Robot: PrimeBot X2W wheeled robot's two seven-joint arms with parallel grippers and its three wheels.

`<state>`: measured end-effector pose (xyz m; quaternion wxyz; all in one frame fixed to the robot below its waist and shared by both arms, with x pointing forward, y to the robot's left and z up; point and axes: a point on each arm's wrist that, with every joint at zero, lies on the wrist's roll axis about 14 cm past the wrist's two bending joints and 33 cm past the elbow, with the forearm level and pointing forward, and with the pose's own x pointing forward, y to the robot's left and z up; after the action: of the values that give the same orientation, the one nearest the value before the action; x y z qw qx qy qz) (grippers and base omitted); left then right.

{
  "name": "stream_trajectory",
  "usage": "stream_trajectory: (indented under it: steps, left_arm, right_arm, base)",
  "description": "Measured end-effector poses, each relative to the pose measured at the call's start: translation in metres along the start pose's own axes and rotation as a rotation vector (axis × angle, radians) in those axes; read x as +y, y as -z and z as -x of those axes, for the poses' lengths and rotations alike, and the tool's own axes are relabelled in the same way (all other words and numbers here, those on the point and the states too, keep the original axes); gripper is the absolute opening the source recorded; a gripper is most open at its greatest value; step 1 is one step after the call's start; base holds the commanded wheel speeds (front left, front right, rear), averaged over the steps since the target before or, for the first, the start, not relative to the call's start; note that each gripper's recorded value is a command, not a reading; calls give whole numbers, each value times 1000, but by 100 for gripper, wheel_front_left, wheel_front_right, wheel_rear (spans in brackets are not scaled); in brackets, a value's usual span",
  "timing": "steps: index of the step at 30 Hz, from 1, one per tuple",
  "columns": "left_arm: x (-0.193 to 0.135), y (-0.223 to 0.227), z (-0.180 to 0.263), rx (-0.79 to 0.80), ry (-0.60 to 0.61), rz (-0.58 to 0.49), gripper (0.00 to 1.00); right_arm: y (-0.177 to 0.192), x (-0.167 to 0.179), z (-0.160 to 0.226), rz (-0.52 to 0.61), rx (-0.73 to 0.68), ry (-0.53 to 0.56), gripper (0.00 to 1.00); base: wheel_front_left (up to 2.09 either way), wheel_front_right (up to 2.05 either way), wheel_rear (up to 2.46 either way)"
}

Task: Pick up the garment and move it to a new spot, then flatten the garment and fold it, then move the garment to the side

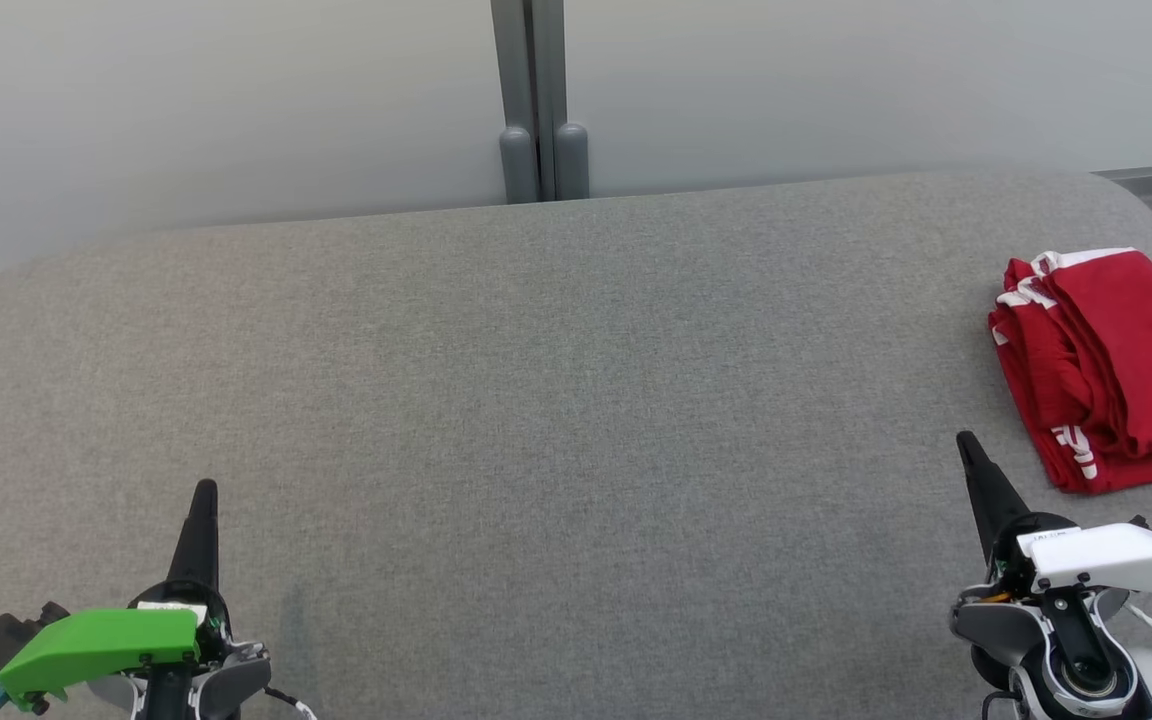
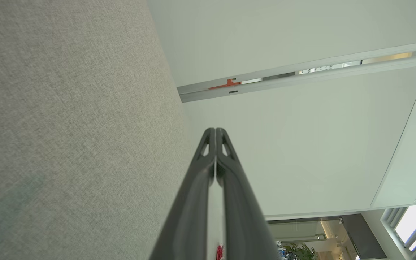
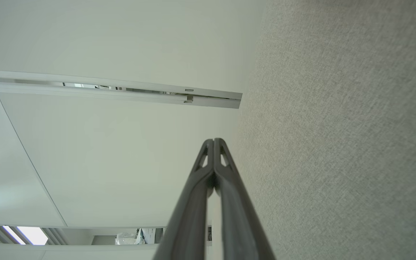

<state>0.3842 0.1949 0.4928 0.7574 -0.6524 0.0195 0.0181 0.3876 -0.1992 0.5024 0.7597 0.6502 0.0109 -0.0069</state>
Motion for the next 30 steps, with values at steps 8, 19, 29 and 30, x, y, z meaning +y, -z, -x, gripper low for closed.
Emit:
stream_trajectory:
  steps: [8,19,29,30]
  left_arm:
    - [-2,-2,0,0,9,53,0]
    - [-7,-4,-2,0,28,125,0]
    - [-10,-5,-3,0,39,156,0]
    - [-10,-5,-3,0,39,156,0]
  right_arm:
    - [0,1,-1,-55,-1,-7,0]
    - [-1,4,-2,-128,-5,-18,0]
    - [-1,4,-2,-157,-6,-23,0]
    - [-1,4,-2,-157,-6,-23,0]
  base:
    - [0,0,0]
    - [0,0,0]
    - [0,0,0]
    - [0,0,0]
